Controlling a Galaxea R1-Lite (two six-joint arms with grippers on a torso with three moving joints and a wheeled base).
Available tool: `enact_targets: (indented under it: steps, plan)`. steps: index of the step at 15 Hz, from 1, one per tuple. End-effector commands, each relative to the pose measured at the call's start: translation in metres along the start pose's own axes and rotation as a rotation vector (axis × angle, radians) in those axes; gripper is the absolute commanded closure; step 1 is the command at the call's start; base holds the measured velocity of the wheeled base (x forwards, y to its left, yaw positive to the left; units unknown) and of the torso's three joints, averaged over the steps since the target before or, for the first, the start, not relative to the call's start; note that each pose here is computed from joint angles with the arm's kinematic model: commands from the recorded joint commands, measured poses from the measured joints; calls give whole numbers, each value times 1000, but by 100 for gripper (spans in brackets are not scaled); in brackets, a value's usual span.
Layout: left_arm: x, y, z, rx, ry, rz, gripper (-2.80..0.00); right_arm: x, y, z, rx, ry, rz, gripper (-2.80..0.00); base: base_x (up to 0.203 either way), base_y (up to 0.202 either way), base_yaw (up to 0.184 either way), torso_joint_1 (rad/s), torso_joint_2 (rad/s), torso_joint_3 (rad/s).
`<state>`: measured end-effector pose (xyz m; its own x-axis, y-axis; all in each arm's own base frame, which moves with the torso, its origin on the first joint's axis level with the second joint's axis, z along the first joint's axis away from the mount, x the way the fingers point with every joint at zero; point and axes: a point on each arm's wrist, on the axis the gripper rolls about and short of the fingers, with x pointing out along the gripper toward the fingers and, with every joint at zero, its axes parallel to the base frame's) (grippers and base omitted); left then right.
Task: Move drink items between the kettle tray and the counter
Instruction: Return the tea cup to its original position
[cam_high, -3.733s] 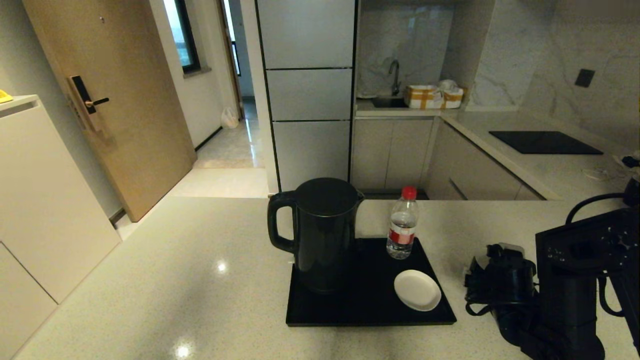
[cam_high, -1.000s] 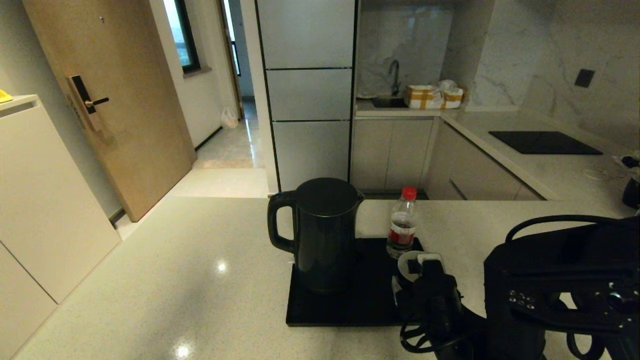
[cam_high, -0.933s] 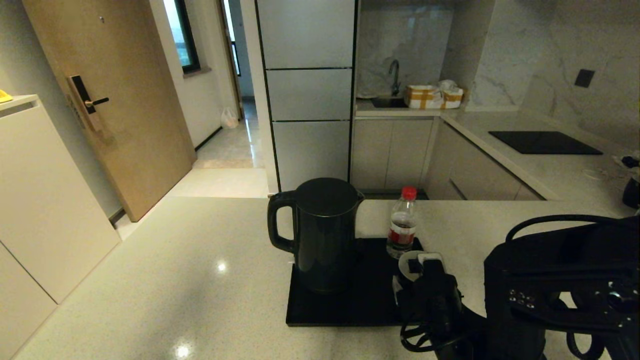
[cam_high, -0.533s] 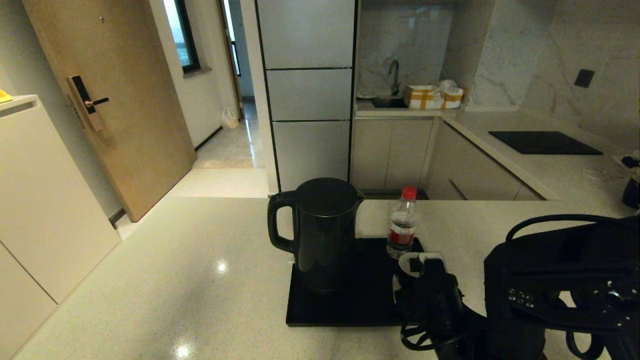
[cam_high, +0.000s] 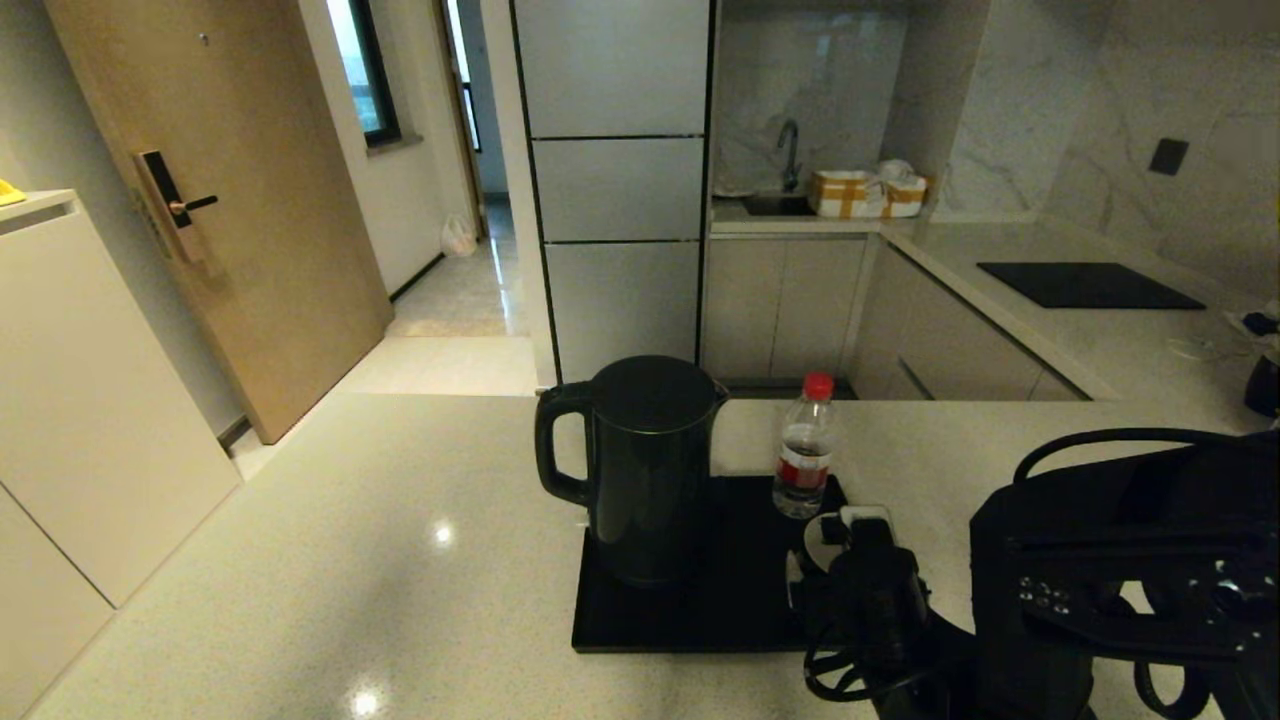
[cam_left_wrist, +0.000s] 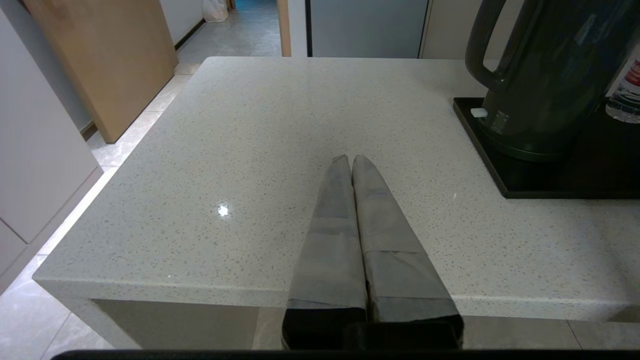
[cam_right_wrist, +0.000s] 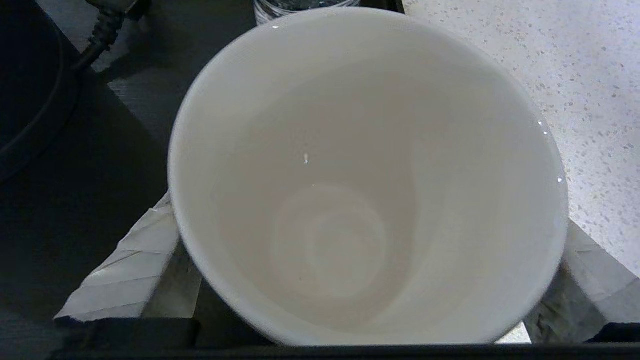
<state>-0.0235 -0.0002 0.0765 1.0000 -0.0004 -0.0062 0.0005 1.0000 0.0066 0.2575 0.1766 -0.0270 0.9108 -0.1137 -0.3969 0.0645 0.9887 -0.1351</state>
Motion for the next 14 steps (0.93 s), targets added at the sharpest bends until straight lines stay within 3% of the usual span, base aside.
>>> enact_targets:
  steps: [1,10,14]
  plan:
    - [0,0,0,1,0,-1,0,-1,0,1,5,-6,-2,-280,0,0,0,0,0,0]
    - [0,0,0,1,0,0,0,-41,-30,19,24,-2,54,-280,0,0,0,0,0,0]
    - [0,0,0,0,0,0,0,-41,-30,16,19,7,55,-280,0,0,0,0,0,0]
